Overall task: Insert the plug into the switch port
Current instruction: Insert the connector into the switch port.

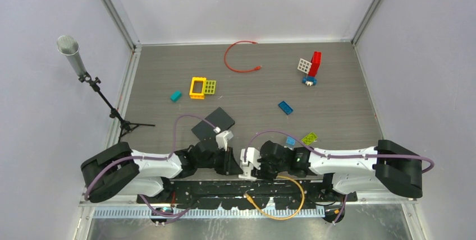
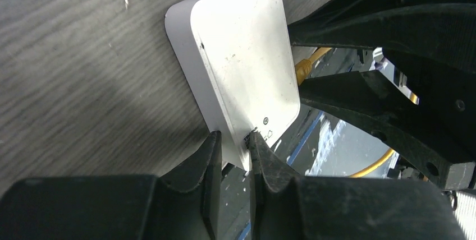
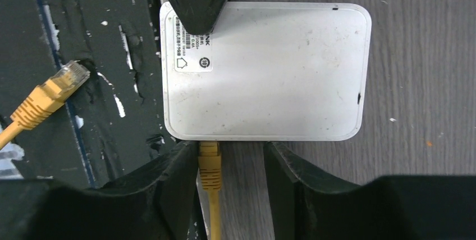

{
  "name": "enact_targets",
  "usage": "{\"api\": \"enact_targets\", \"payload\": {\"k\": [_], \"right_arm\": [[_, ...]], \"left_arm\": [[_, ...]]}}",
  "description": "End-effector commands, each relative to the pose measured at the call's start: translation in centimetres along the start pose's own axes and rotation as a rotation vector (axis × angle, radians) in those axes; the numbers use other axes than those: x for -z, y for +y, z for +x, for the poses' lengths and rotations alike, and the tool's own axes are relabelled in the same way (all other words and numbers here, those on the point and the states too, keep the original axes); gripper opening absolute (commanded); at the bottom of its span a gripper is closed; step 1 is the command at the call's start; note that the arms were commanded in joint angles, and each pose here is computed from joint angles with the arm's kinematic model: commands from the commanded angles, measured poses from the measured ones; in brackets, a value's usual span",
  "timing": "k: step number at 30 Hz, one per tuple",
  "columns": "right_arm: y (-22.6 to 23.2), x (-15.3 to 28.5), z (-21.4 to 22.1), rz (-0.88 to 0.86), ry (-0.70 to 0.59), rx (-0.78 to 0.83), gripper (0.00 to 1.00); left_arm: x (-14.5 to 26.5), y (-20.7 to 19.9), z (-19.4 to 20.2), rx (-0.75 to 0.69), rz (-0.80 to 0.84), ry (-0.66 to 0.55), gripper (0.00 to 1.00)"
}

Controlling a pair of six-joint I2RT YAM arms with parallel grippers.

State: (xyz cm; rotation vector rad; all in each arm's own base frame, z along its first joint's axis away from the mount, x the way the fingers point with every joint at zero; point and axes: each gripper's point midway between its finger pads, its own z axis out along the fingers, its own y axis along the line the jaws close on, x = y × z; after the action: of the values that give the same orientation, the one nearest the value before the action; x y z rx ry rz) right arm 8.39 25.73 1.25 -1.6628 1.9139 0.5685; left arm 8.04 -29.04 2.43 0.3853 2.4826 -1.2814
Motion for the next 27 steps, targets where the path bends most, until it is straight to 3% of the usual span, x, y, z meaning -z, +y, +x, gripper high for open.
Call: {"api": "enact_targets", "payload": {"k": [1,6,9,22,24,27], "right_arm": [[-0.2,-1.2,-5.6,-0.001,-0.192,0.015,0.54],[0.3,-0.4,-6.1,-0.022,-0.214,-0.006,0.54],[0.9,0.3,-6.7,-0.052,-0.233,-0.016,0.54],[3.8,-0.9,-4.0,-0.186,-0.053,-0.061,0.5],[4.0,-1.0,-3.6,-0.191,-0.031,-0.063,0.46],[3.6,-1.2,-3.1,-0.159,-0.014,-0.072,0.32]], "left_arm": [[1.6,-1.0,6.1,0.007,0.01,0.269,0.12],[3.0,0.3,3.1,-0.017,-0.115,0.142,0.28],[4.3,0.6,1.2,-0.037,-0.159,0.075,0.32],[5.6,2.4,-0.7,-0.024,-0.217,0.019,0.34],[5.7,2.5,-1.0,-0.029,-0.223,0.009,0.34],[6.0,2.5,-1.9,-0.033,-0.222,-0.024,0.34]]}}
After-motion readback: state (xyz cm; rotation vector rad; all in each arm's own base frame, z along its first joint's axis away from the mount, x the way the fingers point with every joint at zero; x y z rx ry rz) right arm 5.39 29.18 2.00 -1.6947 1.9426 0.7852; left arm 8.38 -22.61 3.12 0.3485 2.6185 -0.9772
